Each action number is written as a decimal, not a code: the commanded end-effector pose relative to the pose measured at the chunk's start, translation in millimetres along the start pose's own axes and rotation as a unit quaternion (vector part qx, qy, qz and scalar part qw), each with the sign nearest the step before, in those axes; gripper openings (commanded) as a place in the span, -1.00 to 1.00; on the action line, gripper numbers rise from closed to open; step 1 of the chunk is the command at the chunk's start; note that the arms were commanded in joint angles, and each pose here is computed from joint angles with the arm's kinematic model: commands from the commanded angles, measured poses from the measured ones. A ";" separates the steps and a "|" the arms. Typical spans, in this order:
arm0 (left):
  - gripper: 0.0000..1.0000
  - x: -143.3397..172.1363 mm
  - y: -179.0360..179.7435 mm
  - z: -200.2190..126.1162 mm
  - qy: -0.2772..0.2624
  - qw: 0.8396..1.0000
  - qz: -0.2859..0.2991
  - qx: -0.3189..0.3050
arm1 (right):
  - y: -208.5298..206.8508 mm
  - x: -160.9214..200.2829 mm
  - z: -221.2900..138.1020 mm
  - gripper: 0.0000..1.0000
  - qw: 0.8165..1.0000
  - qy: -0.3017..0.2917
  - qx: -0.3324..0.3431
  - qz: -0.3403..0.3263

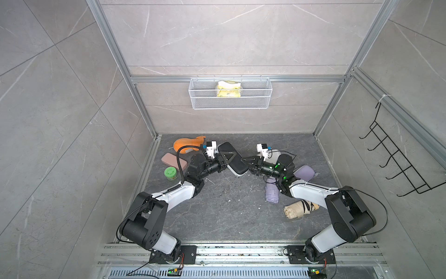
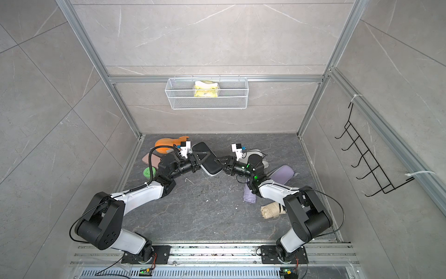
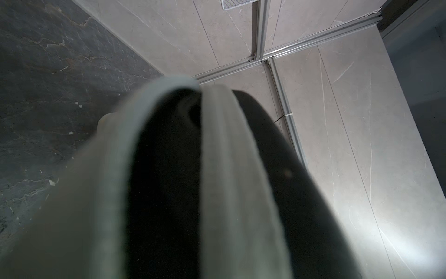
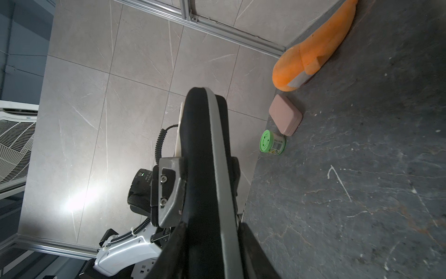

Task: Put umbrellas into zippered umbrella sleeves
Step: Adjust the umbrella sleeve, then zip the zipper on the umbrella sleeve.

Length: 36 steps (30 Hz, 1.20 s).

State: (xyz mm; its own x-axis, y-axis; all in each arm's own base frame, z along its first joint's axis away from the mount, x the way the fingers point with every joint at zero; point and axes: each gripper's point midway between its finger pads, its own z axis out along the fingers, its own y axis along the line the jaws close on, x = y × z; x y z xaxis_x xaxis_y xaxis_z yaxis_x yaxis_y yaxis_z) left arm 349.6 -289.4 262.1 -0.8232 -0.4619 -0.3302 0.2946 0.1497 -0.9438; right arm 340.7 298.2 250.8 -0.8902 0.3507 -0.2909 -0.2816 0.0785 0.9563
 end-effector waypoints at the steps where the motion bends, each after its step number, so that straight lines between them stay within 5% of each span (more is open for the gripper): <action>1: -0.38 -21.5 -32.2 -4.1 -0.035 0.997 0.040 0.048 | 3.6 -2.8 -2.6 0.20 1.000 -0.012 0.009 -0.020; 5: -0.56 -54.0 -37.3 -20.1 -0.103 0.992 0.066 0.042 | -32.4 2.1 -35.0 0.48 0.989 -0.054 0.115 -0.071; 11: -0.59 -67.0 -61.6 -22.0 -0.159 0.972 0.167 0.039 | -54.2 20.5 -59.1 0.38 0.953 -0.091 0.204 -0.206; 16: -0.58 -43.0 -99.0 -16.5 -0.176 0.935 0.299 0.074 | -23.3 50.4 -31.2 0.25 0.898 -0.099 0.188 -0.386; 21: -0.58 -25.7 -121.0 -14.3 -0.169 0.911 0.366 0.088 | 3.2 53.1 -13.2 0.19 0.868 -0.121 0.147 -0.459; 30: -0.62 -21.7 -123.5 -7.8 -0.157 0.917 0.352 0.100 | 11.4 42.7 -2.1 -0.26 0.856 -0.149 0.132 -0.477; 36: -0.64 -21.4 -114.8 -5.5 -0.156 0.920 0.348 0.092 | 19.4 45.6 2.0 -0.39 0.860 -0.144 0.117 -0.476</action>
State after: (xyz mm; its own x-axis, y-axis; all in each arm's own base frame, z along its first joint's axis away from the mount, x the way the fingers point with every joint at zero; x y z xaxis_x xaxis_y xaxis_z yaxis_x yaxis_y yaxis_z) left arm 337.9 -298.0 321.1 -0.3779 -0.4639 -0.8012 0.7140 0.4049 -0.5712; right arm 295.0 310.8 230.0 -0.2189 0.1955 -0.9560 -0.6975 0.6538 0.2934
